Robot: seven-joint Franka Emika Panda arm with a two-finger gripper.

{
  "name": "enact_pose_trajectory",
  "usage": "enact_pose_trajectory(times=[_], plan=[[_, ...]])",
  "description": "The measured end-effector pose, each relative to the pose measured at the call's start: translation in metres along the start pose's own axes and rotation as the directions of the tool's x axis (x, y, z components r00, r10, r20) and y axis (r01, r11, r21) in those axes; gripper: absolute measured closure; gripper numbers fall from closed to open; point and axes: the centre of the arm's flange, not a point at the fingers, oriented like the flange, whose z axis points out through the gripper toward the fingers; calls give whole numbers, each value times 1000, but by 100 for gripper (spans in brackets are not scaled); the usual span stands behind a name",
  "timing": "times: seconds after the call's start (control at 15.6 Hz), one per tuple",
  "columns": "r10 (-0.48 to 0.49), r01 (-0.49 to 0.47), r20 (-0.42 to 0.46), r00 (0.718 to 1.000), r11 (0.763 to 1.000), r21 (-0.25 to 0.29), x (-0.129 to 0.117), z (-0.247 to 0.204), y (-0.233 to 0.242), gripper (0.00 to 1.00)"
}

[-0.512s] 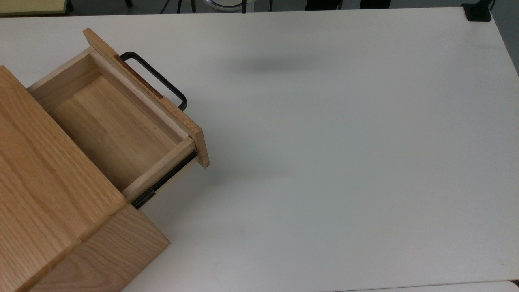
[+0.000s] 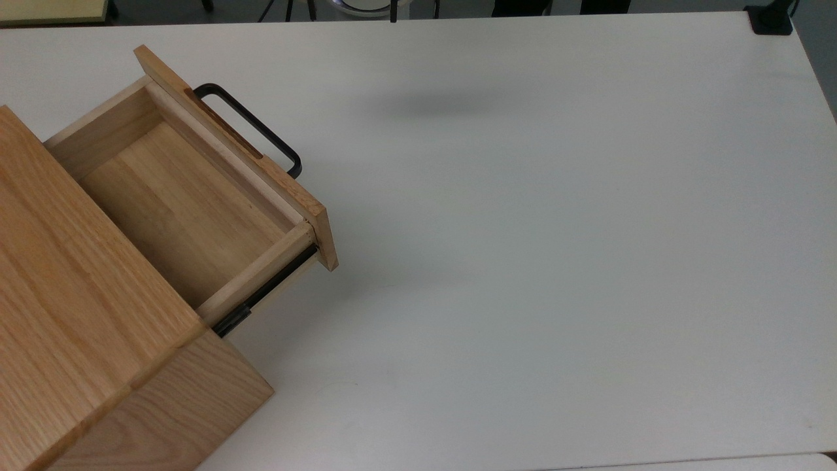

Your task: Close the drawer by sliding it

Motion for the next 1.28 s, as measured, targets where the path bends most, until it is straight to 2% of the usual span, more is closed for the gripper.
enact_pose_trajectory(times=[1.02,1.09,1.28], plan=[[1,-1,0,1000,1000,0,0,0,0,0],[1,-1,0,1000,1000,0,0,0,0,4],[0,0,-3,1000,1000,5,1,1,-1,37]])
